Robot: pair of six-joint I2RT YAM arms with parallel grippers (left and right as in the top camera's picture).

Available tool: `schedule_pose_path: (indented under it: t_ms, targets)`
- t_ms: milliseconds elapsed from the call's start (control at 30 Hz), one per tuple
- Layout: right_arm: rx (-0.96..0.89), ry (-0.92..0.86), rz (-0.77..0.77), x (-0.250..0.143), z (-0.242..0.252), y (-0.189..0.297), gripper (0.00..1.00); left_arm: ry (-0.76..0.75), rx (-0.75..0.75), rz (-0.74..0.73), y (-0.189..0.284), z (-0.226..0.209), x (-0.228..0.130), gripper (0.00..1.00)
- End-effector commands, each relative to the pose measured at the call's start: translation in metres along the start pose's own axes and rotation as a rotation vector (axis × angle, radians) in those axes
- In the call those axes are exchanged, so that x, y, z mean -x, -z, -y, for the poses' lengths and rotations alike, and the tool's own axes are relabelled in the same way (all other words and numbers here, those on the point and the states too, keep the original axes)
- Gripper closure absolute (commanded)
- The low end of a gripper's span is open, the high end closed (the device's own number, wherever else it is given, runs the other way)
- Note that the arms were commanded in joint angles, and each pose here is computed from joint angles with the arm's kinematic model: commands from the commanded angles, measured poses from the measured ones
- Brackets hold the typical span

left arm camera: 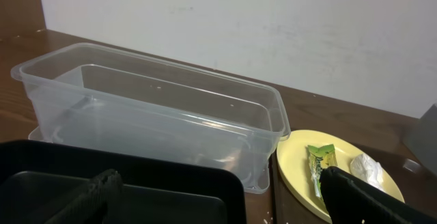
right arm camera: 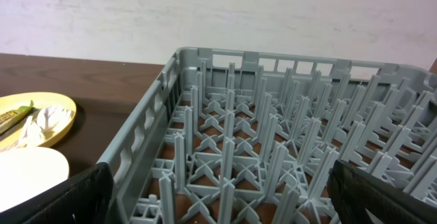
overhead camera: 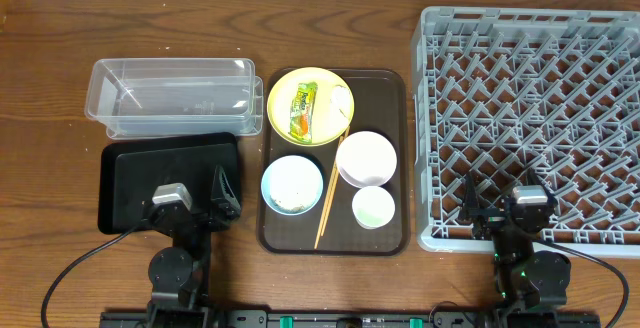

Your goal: Sort waste into correct bins and load items into the dishwasher rack

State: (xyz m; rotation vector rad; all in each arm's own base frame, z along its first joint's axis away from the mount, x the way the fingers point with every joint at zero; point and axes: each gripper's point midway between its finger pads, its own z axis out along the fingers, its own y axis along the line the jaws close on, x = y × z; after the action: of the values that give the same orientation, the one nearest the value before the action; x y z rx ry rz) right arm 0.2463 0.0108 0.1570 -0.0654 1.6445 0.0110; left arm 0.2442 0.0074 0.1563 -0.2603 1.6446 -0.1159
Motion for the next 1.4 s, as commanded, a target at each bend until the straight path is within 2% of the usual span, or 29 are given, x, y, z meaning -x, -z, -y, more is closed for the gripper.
schedule_pose_path:
  t_ms: [0,1100,1367]
  targets:
    - [0.015,-0.009,0.0,-0.0003,-0.0033,0.0002,0.01,-0.022,0.025,-0.048,-0.0009,-0.0067,-0.0165,0.05]
    - [0.015,-0.011,0.002,0.0001,-0.0033,0.0002,0.01,-0.022,0.025,-0.05,-0.0009,-0.0066,-0.0167,0.05]
    - [0.002,-0.119,-0.02,-0.0005,-0.0011,-0.0003,0.01,-0.006,0.041,-0.137,0.0019,-0.0067,-0.0205,0.05]
